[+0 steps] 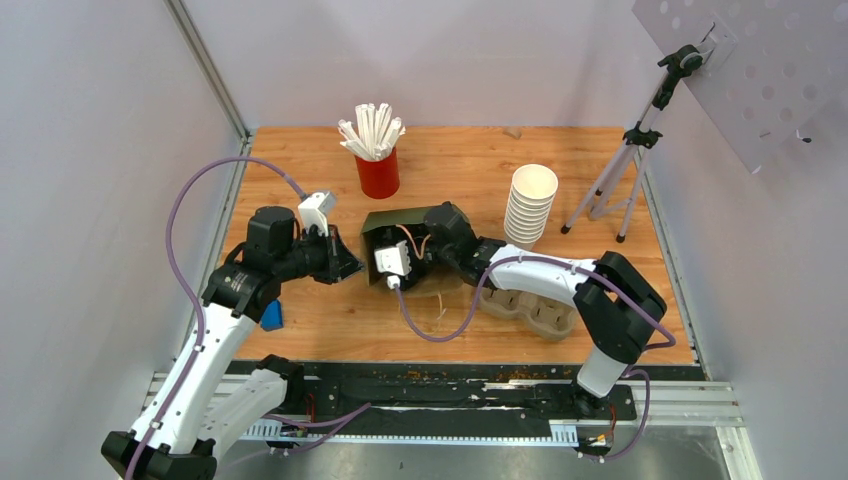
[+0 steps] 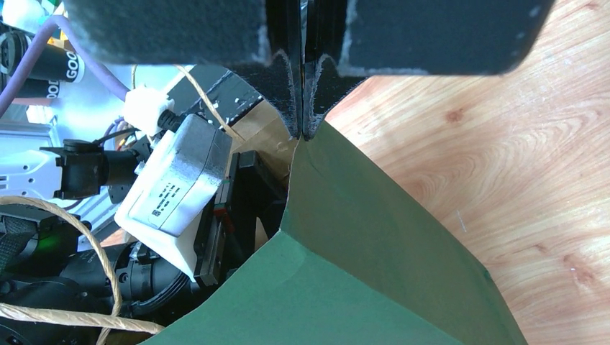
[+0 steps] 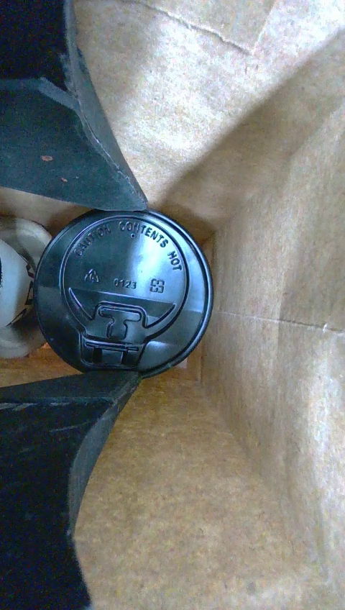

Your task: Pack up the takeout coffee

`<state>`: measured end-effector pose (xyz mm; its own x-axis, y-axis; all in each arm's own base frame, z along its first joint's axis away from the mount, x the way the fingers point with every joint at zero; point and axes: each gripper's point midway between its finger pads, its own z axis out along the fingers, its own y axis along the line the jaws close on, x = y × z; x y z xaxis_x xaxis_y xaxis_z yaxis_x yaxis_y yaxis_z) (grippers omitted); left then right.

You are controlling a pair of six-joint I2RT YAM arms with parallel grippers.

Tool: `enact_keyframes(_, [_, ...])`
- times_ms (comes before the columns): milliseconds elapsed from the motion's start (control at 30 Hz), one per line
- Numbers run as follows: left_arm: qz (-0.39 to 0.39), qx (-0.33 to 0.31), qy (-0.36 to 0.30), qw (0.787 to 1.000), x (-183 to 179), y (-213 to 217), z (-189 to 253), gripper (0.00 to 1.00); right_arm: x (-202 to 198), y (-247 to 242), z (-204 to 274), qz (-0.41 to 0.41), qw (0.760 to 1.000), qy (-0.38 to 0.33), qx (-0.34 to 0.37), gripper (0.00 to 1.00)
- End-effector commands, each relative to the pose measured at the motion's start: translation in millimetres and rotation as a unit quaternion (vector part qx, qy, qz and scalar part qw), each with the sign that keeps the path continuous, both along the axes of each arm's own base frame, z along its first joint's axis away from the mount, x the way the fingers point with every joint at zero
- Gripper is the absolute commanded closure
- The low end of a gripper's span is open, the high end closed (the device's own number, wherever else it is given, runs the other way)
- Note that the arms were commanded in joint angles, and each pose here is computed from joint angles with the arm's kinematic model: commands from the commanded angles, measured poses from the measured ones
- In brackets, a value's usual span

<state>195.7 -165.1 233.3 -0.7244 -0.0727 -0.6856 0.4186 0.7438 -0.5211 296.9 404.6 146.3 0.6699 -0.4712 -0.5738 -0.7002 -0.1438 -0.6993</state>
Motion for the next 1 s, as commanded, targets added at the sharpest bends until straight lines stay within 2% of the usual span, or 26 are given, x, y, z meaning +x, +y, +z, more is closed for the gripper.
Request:
enact_keyframes(0, [-0.005, -0.013, -0.013, 1.0, -1, -3, 6, 1.0, 5, -2, -14, -0.014, 1.0, 0.024, -0.012, 0.25])
enact_keyframes(500, [-0.005, -0.011, -0.013, 1.0, 0, -3, 6, 1.0, 10, -3, -20, -0.021, 1.0, 0.019, -0.015, 0.22])
enact_keyframes(967, [-0.005, -0.013, -0.018, 1.0, 1, -3, 8, 1.0, 8, -2, 11, -0.015, 1.0, 0.008, -0.004, 0.09])
